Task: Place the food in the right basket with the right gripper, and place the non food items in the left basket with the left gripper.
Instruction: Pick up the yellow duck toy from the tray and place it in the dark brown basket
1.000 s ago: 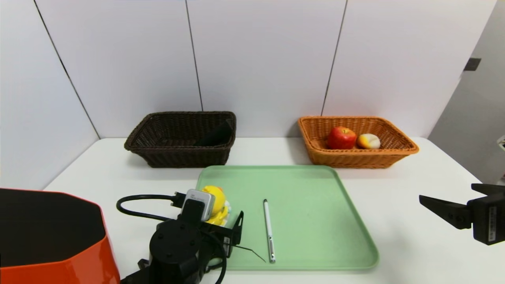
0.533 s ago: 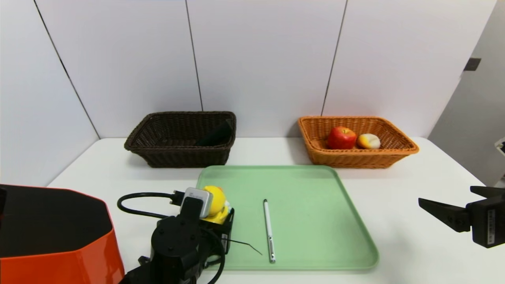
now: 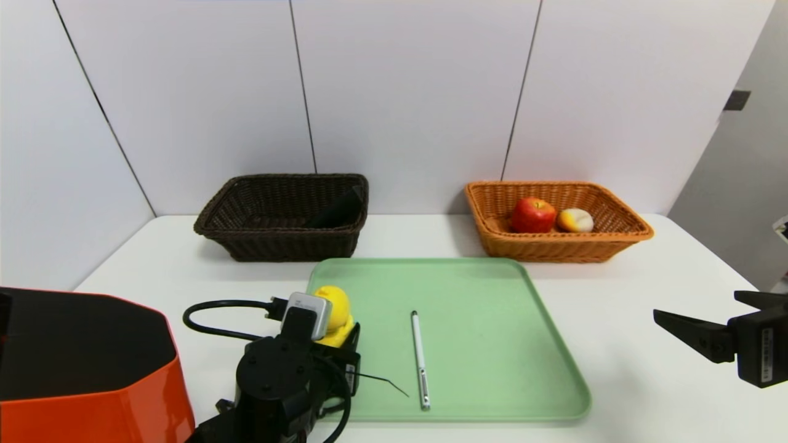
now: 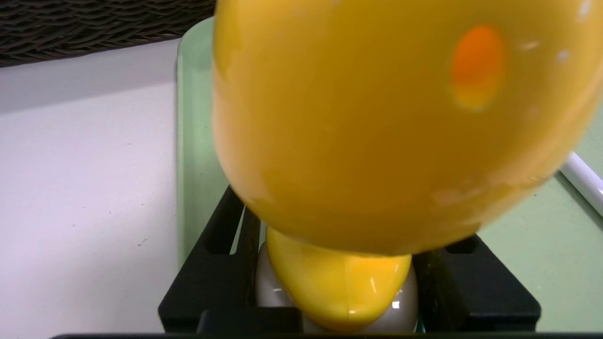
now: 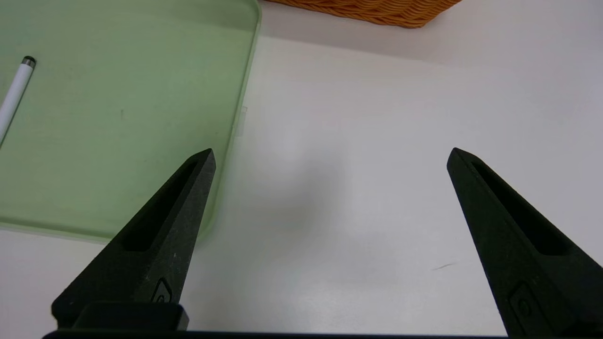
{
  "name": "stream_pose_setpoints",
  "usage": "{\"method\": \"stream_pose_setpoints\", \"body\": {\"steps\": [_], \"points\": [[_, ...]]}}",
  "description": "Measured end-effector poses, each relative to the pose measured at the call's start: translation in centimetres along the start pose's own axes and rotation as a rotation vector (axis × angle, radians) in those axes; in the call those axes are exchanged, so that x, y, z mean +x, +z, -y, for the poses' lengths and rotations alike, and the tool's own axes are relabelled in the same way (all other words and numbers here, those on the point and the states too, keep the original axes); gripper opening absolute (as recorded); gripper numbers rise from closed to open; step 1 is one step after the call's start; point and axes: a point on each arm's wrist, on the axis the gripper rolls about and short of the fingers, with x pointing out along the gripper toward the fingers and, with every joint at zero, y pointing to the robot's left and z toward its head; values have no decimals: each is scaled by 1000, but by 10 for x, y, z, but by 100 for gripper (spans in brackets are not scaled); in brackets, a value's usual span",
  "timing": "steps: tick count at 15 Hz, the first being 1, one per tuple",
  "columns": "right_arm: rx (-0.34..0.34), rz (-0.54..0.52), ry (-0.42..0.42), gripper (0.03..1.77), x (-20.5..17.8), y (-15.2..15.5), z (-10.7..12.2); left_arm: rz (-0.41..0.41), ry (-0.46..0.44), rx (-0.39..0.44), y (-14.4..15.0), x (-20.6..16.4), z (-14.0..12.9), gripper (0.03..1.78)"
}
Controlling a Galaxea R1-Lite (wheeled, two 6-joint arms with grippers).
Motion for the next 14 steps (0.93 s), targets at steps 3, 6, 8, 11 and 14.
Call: {"method": "stream_pose_setpoints", "body": {"steps": [3, 6, 8, 11, 14], "points": [[-8, -5, 0, 170, 0, -2, 0, 22, -5, -6, 7, -3, -1, 88], [-8, -3, 1, 170, -1, -3, 0, 70, -14, -3, 21, -8, -2, 88], [-9, -3, 3, 170, -1, -3, 0, 103, -17, -3, 31, -11, -2, 88], [-8, -1, 3, 170, -1, -3, 0, 166, -23, -37, 48, -16, -3, 88], [-8, 2, 4, 170, -2, -3, 0, 217, -18, -72, 78, -20, -6, 88]]}}
